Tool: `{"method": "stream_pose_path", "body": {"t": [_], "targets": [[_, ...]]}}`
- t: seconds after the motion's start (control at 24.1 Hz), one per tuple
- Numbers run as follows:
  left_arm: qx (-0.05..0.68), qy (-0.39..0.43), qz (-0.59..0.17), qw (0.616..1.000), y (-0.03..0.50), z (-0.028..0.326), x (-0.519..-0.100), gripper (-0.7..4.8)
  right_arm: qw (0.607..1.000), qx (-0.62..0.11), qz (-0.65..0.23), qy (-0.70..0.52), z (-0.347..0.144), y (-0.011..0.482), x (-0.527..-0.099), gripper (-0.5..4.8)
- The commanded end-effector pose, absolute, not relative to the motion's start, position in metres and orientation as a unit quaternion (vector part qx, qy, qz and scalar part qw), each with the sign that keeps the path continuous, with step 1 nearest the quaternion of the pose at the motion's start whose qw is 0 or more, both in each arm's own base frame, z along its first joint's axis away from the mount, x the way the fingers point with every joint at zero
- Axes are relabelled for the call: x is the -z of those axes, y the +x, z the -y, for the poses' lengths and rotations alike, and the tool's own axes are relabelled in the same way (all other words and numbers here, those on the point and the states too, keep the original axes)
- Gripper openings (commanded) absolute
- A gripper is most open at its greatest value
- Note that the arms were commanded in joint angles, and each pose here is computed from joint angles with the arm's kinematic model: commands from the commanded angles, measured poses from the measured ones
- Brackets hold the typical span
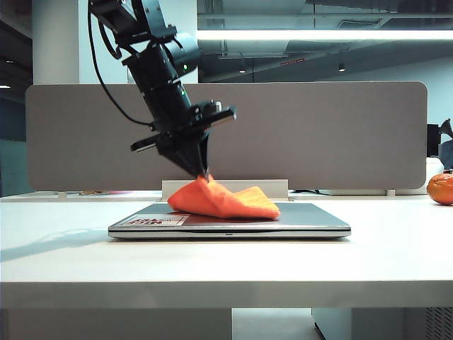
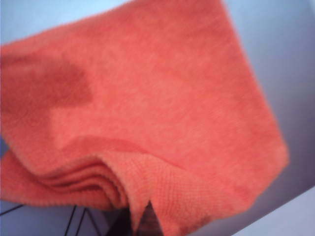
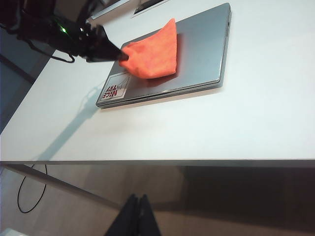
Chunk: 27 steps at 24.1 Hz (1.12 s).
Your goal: Pick up the orange rag and put it over the laptop.
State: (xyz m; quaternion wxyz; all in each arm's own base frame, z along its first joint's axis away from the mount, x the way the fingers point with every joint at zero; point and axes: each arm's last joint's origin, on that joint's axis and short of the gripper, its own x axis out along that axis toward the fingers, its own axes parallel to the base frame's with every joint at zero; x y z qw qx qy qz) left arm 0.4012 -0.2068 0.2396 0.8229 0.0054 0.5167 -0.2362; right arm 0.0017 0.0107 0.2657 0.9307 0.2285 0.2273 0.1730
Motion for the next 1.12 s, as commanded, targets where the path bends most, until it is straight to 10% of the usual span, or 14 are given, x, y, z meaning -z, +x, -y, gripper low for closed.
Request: {"method": "stream_pose_path", "body": {"t": [0.04,0.21,0.62,1.12], "targets": [[0.221,0.022,-0.529,0.819,0.399,0.205,-0.238,-0.01,0.933,-0.175,-0.217,0.226,-0.011,0.002,-0.268,-0.05],[0.211,0.025,-0.553,0.806,0.396,0.200,-0.235,1.86,0.933,-0.175,-0.217,0.225,-0.011,0.002,-0.268,-0.05],[0.195,0.046,-0.550,0.810,0.374,0.177,-0.280,2.25,0.934,-0.175,-0.217,0.224,-0.011,0.002,-0.268,-0.05],[0.189,0.049,-0.495,0.847,0.339,0.147,-0.345,-0.06,0.943,-0.160,-0.193,0.219,-0.010,0.009,-0.267,-0.05]]}}
